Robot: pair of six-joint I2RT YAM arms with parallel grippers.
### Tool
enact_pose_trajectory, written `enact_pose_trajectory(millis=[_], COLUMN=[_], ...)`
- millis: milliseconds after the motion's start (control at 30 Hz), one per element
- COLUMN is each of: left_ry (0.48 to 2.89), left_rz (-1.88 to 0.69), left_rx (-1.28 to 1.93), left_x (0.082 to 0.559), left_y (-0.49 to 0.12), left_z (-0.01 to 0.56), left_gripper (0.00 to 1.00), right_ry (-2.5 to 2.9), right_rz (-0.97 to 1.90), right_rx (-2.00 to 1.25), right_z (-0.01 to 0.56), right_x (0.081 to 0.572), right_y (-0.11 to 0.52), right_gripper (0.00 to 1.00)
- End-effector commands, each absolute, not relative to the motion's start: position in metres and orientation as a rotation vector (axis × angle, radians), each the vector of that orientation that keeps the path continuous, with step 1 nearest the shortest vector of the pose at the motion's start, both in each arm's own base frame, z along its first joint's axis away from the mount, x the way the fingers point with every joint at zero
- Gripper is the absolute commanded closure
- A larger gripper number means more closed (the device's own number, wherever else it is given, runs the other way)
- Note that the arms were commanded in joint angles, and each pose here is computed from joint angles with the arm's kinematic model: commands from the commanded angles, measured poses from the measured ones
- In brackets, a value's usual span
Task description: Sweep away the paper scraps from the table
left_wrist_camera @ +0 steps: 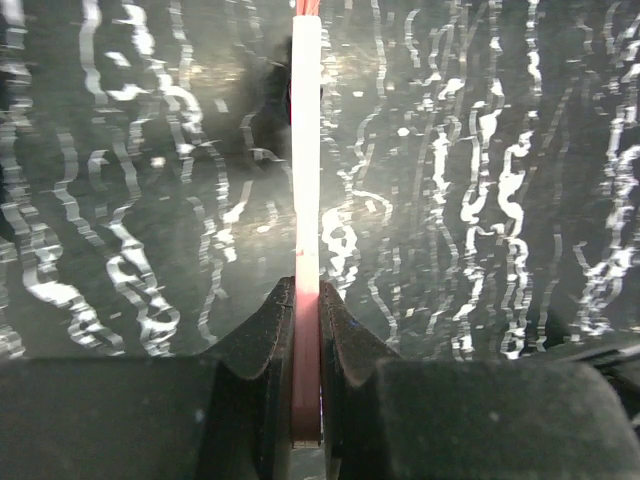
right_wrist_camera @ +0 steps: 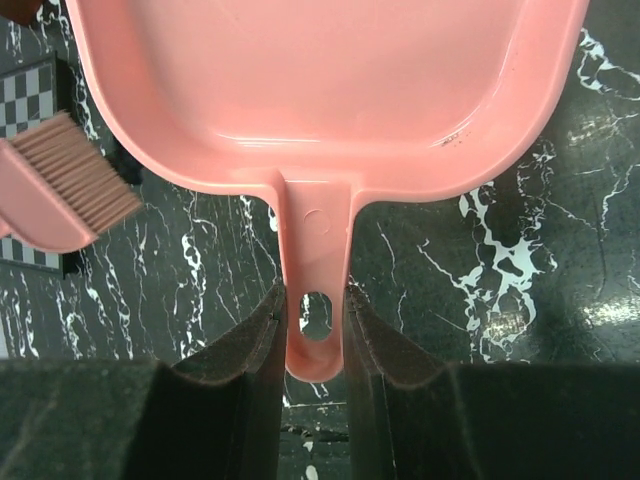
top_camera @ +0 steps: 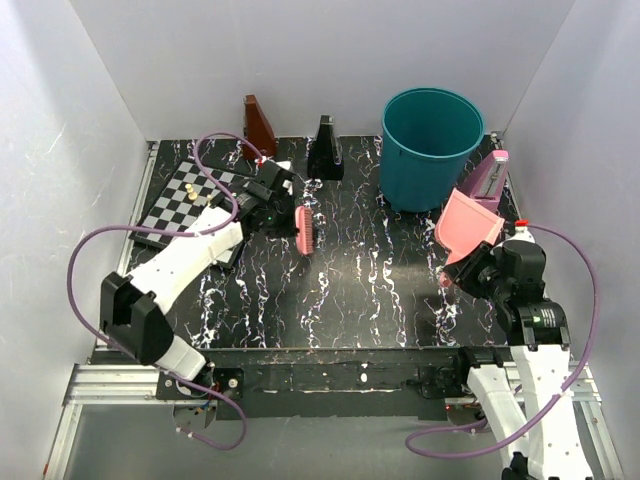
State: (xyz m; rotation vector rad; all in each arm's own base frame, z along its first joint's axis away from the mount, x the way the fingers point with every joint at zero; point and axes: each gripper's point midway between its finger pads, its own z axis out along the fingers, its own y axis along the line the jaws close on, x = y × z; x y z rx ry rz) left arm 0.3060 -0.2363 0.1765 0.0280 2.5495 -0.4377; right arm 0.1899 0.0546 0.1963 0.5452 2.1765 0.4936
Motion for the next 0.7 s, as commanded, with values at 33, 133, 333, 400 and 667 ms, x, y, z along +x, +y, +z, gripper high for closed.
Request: enact_pose_trajectory(millis=[33,133,333,400,667], left_ry=[2.403,2.321,2.257,2.275,2.321], left_rz=[-0.156,-0.137,-0.024,-0.046,-0.231], left_rx=[0.134,0.196,0.233,0.241,0.298], left_x=[0.304,0.310,0.327,0.328,0.315], left_y=[-0.179,-0.175,-0.166,-0.171,-0.196], left_z=[0.235,0.256,0.276,0.275,0.270], left_gripper=[1.00,1.00,1.00,1.00,1.00], right_ry=[2.202,2.261,2.426,2.460,2.546], right_rz=[0.583,0.652,0.711,0.740,0.775], right_rx=[0.434,0.288,-0.018,-0.087,-0.282], right_z=[0.211,0.210,0.198,0.195,0.174], right_x=[0.195,0.194,0.185,0.180,0.174], right_y=[0.073,0.095,0.143,0.155,0.186], right_gripper=[0.99,0.99,0.99,0.99,0.99])
